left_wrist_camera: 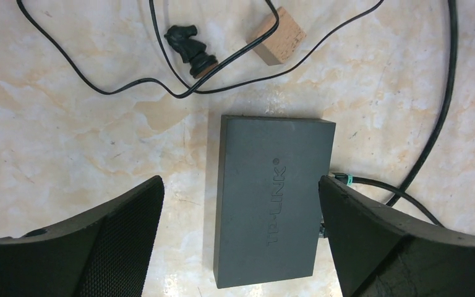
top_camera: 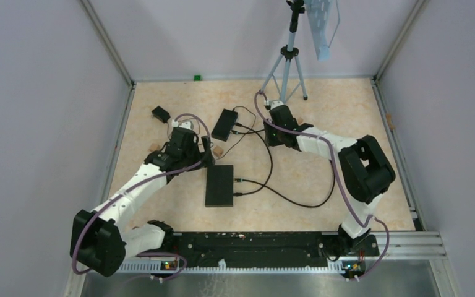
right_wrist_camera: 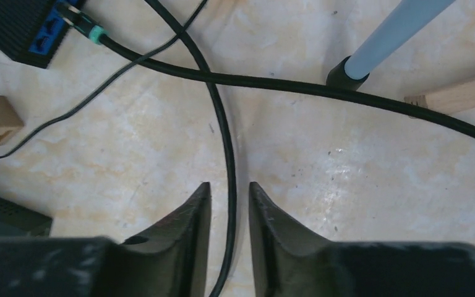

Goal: Insert the plug into the switch port
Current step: Reset both arms

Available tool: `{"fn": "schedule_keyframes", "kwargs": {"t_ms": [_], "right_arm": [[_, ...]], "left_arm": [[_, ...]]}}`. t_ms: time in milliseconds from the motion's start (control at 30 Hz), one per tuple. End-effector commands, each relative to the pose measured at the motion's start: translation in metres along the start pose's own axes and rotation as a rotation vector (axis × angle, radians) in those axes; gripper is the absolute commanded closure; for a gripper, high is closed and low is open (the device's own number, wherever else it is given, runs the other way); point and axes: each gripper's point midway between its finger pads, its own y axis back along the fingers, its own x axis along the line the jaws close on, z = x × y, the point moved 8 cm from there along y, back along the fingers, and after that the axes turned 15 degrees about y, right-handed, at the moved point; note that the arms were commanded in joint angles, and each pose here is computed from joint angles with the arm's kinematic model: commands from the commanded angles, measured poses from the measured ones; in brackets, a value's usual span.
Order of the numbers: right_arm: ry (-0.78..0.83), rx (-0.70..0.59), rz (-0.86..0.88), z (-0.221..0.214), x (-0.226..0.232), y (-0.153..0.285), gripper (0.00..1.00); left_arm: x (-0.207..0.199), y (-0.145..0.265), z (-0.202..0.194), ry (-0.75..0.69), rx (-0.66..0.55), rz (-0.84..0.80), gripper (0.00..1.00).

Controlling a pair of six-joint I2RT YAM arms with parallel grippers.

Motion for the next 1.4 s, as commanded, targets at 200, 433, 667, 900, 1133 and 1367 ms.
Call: {"fn": "schedule_keyframes", "kwargs": {"t_ms": [200, 433, 667, 900, 1133, 1367], "right_arm": [[-0.012, -0.157, 0.01, 0.01, -0.008, 0.105, 0.59], [-0.015, -0.174, 0.069, -0.02, -0.005, 0.143, 0.59], [-0.051, -0.172, 0.043, -0.041, -0.009, 0.165, 0.55], [-0.073, -0.159, 0.013, -0.051, -0.012, 0.174, 0.55], [-0.08, -0.164, 0.0, -0.055, -0.013, 0.176, 0.54], [-0.147, -0.204, -0.022, -0.046, -0.014, 0.182, 0.48]], "left_arm": [[-0.011, 0.033, 0.027, 0.0, -0.196, -0.128, 0.01], [-0.018, 0.053, 0.053, 0.039, -0.26, -0.158, 0.01], [-0.008, 0.058, 0.077, 0.092, -0.3, -0.123, 0.01], [0.02, 0.065, 0.099, 0.198, -0.355, -0.085, 0.01], [0.042, 0.064, 0.104, 0.238, -0.34, -0.102, 0.01], [0.031, 0.07, 0.098, 0.111, -0.32, -0.257, 0.01]]}}
